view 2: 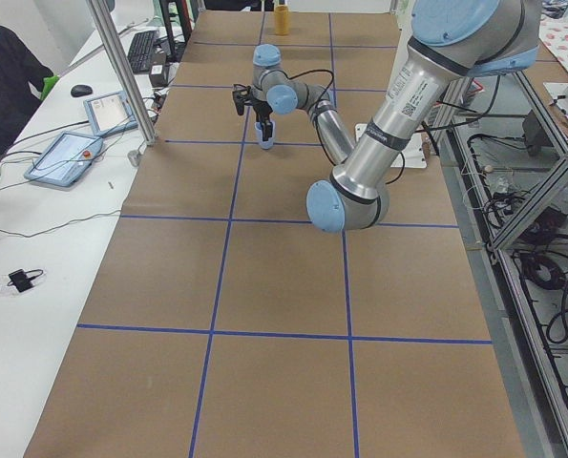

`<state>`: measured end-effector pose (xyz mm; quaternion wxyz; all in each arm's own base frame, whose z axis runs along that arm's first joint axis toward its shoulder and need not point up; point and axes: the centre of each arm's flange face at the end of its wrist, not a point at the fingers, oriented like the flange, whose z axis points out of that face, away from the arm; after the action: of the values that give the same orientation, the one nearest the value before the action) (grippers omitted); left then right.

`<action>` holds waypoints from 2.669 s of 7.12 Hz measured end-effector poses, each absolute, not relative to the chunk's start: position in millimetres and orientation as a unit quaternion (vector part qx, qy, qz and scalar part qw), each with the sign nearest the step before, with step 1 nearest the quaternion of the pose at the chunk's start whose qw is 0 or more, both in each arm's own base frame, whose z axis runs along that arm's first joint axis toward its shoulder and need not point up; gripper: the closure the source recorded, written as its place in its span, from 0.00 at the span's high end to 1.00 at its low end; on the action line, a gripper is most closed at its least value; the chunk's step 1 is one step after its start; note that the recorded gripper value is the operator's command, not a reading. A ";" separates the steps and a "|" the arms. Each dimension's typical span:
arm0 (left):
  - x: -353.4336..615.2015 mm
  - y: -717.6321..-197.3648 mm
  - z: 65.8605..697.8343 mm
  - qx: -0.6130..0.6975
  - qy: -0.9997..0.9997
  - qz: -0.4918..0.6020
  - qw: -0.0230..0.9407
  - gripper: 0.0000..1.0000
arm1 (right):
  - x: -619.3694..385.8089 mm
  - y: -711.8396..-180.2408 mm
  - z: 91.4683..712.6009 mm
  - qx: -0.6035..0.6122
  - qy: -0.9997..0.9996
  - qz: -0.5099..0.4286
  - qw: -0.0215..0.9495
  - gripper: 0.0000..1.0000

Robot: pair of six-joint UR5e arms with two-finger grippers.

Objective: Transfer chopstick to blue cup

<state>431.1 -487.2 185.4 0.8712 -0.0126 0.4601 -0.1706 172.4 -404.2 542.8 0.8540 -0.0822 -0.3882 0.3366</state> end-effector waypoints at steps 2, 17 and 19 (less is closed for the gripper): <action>401.8 -484.2 190.7 0.004 0.466 -0.164 0.869 0.98 | 137.9 -463.5 483.4 -0.070 -0.391 0.326 0.858 0.00; 192.0 -562.7 354.8 0.065 0.405 -0.087 0.908 0.98 | -378.1 -458.1 27.8 -0.148 -0.522 0.143 0.827 0.00; 191.6 -563.4 356.2 0.064 0.405 -0.088 0.908 0.98 | -402.7 -462.3 35.9 -0.150 -0.509 0.145 0.835 0.00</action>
<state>191.6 -563.4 356.2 0.9079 0.0645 0.4049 -0.0877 -402.7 -462.3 35.9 0.8349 -0.1497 -0.5095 0.1449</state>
